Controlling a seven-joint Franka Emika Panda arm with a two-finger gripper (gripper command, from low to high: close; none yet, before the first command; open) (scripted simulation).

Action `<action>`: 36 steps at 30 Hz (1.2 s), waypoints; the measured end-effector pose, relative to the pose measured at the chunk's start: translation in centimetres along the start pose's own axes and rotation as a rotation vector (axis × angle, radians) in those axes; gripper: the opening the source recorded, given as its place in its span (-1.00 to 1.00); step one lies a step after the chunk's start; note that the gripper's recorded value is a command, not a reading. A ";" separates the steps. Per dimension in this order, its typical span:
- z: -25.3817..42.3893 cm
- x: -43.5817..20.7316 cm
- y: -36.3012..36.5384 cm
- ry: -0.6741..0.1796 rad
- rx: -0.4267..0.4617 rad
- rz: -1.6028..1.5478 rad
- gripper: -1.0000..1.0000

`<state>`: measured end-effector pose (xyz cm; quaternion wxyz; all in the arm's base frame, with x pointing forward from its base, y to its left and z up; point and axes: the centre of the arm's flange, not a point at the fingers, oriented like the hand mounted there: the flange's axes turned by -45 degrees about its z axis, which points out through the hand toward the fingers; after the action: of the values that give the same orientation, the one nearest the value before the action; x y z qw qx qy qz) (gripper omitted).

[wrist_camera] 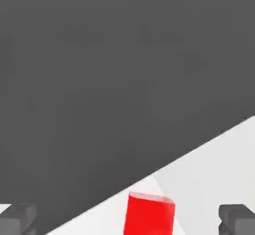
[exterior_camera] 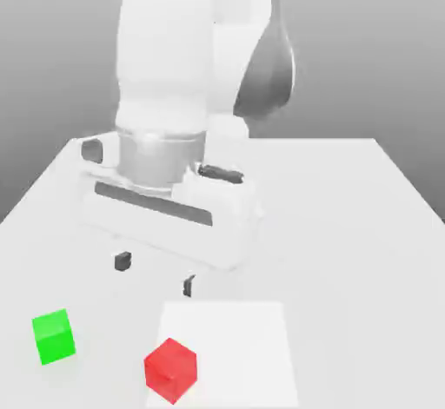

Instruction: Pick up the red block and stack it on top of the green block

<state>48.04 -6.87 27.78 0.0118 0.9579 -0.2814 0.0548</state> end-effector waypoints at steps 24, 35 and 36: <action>5.7 0.1 7.3 -0.108 -0.030 0.308 -1.00; 9.1 1.4 20.7 -0.102 -0.051 0.779 1.00; 9.1 1.4 20.7 -0.102 -0.051 0.779 1.00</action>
<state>38.87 -25.55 18.73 0.0001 0.7804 -0.6253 0.0006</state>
